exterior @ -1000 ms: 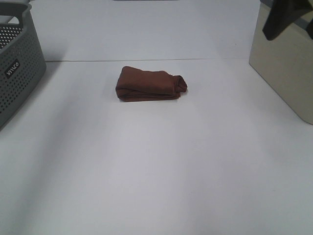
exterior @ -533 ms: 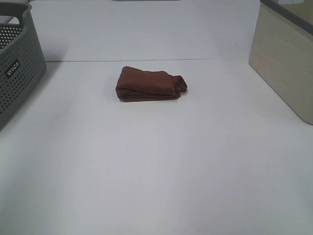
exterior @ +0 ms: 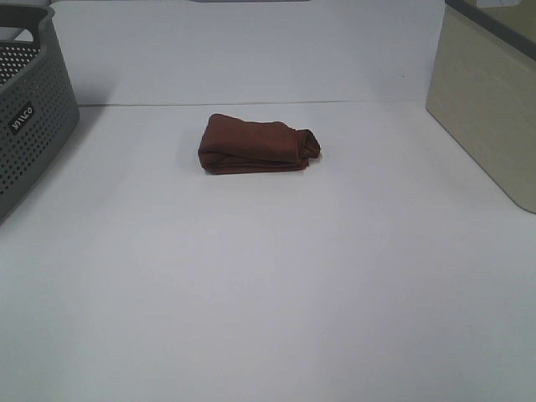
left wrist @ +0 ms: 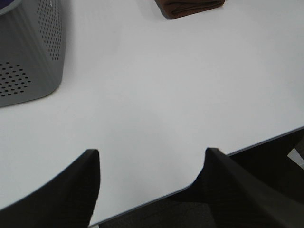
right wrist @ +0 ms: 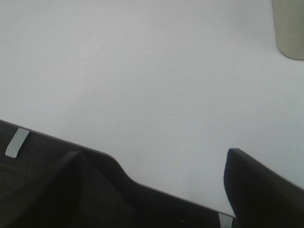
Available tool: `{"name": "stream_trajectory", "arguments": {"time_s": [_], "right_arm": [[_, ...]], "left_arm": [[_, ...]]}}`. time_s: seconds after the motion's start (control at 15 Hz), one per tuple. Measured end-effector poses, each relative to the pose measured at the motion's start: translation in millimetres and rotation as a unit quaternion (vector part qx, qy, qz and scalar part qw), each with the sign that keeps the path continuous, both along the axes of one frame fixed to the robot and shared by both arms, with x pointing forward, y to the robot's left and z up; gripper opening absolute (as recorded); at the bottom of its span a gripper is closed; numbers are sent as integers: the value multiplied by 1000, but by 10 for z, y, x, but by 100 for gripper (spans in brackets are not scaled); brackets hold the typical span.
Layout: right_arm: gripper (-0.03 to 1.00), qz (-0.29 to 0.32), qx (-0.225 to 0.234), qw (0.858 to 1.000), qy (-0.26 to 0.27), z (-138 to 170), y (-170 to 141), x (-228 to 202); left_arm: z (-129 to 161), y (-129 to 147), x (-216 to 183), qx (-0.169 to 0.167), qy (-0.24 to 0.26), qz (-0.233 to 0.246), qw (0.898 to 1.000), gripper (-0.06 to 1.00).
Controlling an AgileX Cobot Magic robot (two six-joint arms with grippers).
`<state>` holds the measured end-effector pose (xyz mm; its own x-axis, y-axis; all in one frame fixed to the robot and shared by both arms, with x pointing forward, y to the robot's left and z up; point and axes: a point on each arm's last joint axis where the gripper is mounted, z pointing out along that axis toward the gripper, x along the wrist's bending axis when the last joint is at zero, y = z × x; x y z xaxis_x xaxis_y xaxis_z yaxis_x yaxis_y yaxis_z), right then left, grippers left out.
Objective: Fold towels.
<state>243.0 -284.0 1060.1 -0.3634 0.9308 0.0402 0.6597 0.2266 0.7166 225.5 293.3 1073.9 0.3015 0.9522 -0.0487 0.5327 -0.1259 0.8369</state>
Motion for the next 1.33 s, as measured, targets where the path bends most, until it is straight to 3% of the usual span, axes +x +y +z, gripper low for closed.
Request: {"name": "stream_trajectory", "arguments": {"time_s": [0.13,0.27,1.13,1.33], "right_arm": [[77,-3,2,999,-54,-39,-50,-168],[77,-14,-13,997,-73,-90,-98,-218],[77,-26,-21,994,-101,-141,-114,-141],[77,-26,-21,994,-101,-141,-114,-141]], "left_arm": [[-176,-18,-13,-2,-24,-15,1000,61],[-179,-35,41,-10,-57,-18,998,61],[-205,-39,54,-7,-62,-19,998,61],[-205,-43,57,-5,-64,15,998,61]]}}
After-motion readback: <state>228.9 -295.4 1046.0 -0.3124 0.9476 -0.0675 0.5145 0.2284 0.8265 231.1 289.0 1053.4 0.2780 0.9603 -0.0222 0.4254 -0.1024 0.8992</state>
